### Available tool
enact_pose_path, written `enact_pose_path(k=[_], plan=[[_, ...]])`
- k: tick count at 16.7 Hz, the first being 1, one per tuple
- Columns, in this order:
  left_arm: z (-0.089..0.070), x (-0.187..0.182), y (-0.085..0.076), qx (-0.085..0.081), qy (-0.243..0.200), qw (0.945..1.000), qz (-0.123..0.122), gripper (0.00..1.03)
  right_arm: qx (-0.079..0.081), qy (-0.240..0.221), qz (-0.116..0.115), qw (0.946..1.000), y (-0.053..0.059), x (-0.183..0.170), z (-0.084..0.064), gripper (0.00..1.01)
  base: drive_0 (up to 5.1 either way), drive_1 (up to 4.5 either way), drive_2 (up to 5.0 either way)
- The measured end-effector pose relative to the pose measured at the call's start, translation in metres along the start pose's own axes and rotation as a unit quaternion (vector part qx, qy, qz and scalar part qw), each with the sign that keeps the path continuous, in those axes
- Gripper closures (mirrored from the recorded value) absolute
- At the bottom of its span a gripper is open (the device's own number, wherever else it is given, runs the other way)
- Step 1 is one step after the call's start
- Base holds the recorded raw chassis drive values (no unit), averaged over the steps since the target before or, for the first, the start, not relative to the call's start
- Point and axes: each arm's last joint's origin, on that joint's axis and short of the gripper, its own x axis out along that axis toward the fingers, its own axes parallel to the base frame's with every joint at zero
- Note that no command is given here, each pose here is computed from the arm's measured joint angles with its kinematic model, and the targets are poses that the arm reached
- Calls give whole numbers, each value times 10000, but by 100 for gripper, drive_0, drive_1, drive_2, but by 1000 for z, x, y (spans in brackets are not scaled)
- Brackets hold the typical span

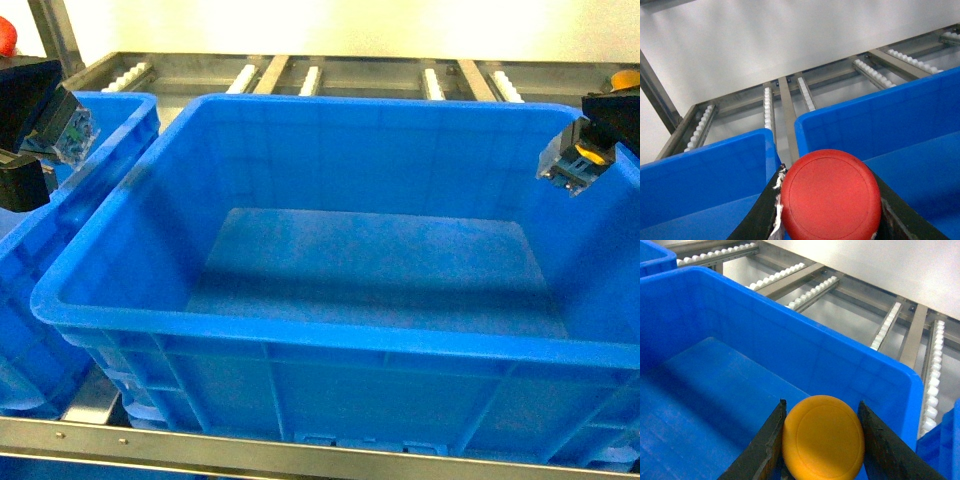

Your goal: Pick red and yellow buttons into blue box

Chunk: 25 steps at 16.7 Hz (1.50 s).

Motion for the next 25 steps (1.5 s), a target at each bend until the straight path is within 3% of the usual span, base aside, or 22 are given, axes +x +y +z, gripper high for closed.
enact_pose_path(k=[7, 10, 13, 15, 17, 22, 24, 25], plan=[[0, 0, 0, 0, 4, 10000, -1, 71, 14, 42, 23, 10000, 1, 0, -1, 67, 0, 0, 0], [0, 0, 0, 0, 4, 10000, -1, 71, 125, 255, 433, 9987, 6, 13, 1, 67, 0, 0, 0], [0, 0, 0, 0, 2, 10000, 0, 71, 88, 212, 889, 9958, 26, 24, 11, 67, 0, 0, 0], [0, 0, 0, 0, 2, 10000, 0, 71, 78, 409, 1117, 9929, 36, 39, 5, 67, 0, 0, 0], [0, 0, 0, 0, 4, 10000, -1, 71, -6, 671, 1226, 9902, 41, 52, -9, 67, 0, 0, 0], [0, 0, 0, 0, 2, 10000, 0, 71, -106, 677, 1161, 9909, 41, 58, -9, 66, 0, 0, 0], [0, 0, 0, 0, 1, 10000, -2, 71, -121, 668, 1160, 9909, 41, 58, -9, 44, 0, 0, 0], [0, 0, 0, 0, 2, 10000, 0, 71, -125, 662, 1160, 9910, 41, 59, -8, 26, 0, 0, 0]])
